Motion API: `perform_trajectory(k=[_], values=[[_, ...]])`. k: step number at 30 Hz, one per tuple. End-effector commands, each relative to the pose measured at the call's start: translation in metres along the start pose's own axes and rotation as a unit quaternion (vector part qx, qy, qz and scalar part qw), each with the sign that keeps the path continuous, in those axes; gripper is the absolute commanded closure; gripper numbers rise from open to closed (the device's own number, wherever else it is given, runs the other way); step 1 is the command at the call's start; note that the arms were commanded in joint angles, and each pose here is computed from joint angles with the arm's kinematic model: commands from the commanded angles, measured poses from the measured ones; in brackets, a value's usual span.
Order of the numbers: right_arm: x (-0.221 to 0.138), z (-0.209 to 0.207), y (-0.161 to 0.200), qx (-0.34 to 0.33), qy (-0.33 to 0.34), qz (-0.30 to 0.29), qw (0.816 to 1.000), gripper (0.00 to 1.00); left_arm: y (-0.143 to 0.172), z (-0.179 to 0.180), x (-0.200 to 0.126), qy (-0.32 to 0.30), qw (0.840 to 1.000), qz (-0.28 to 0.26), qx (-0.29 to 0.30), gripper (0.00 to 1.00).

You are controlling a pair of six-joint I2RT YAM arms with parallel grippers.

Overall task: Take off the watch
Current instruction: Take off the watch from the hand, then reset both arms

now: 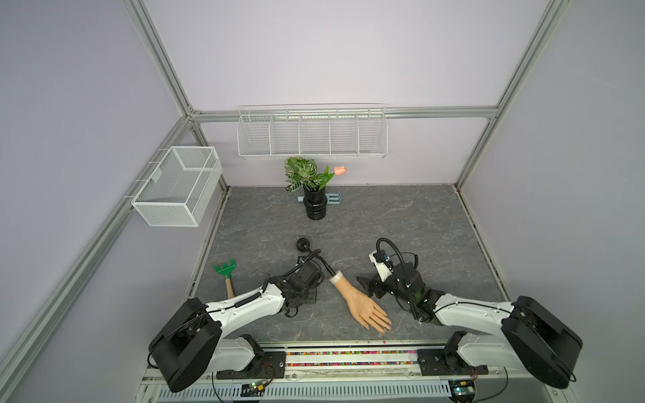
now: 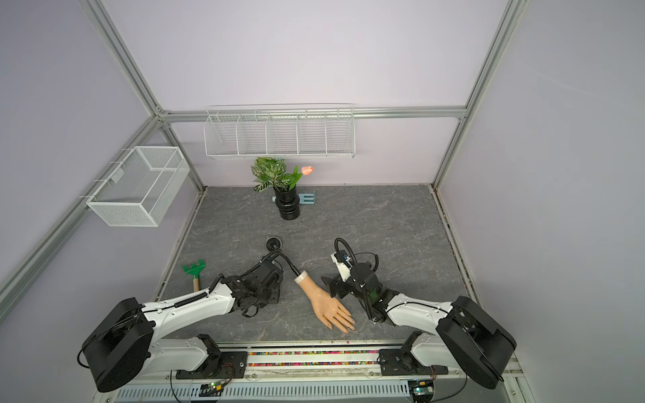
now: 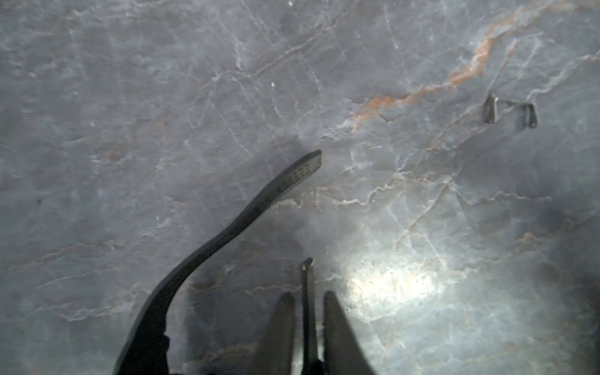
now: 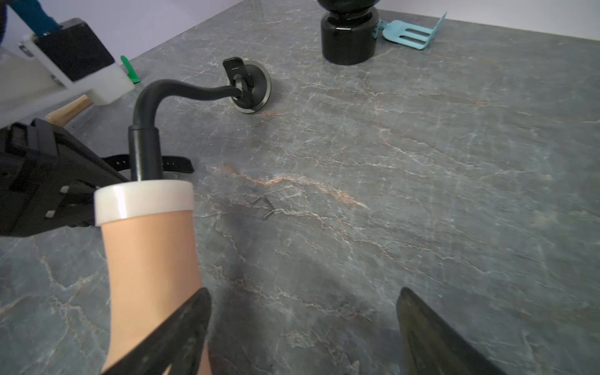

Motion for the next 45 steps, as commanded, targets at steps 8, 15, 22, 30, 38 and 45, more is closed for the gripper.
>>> perform_trajectory(k=[8, 15, 22, 30, 38, 45], values=[[-0.029, -0.053, -0.023, 0.025, 0.144, -0.044, 0.988, 0.03, -0.033, -0.032, -0.049, 0.151, 0.982, -0.111, -0.01, 0.15], [-0.084, -0.159, -0.037, 0.076, 0.386, -0.052, 0.918, 0.03, -0.108, 0.02, -0.16, 0.073, 0.908, -0.409, -0.052, 0.01], [-0.105, -0.229, -0.011, 0.068, 0.495, -0.027, 0.866, 0.03, -0.128, 0.133, -0.159, -0.222, 0.81, -0.531, -0.116, 0.0], [-0.065, -0.261, 0.023, 0.063, 0.43, -0.023, 0.9, 0.11, -0.14, 0.201, -0.079, -0.189, 0.843, -0.479, -0.159, 0.01], [-0.071, -0.268, 0.032, 0.088, 0.435, -0.025, 0.896, 0.11, -0.179, 0.182, -0.042, -0.132, 0.892, -0.423, -0.086, 0.05], [-0.07, -0.268, 0.031, 0.083, 0.434, -0.03, 0.896, 0.11, -0.186, 0.187, -0.004, -0.112, 0.904, -0.402, -0.092, 0.01]])
Point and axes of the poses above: each gripper's point midway between its finger pads, its own x axis out along the fingers, its own z axis along the line the jaws close on, y = z × x, the point moved 3 cm from there along -x, back along the fingers, and after that the axes turned 6 degrees about -x, right-handed, at the moved point
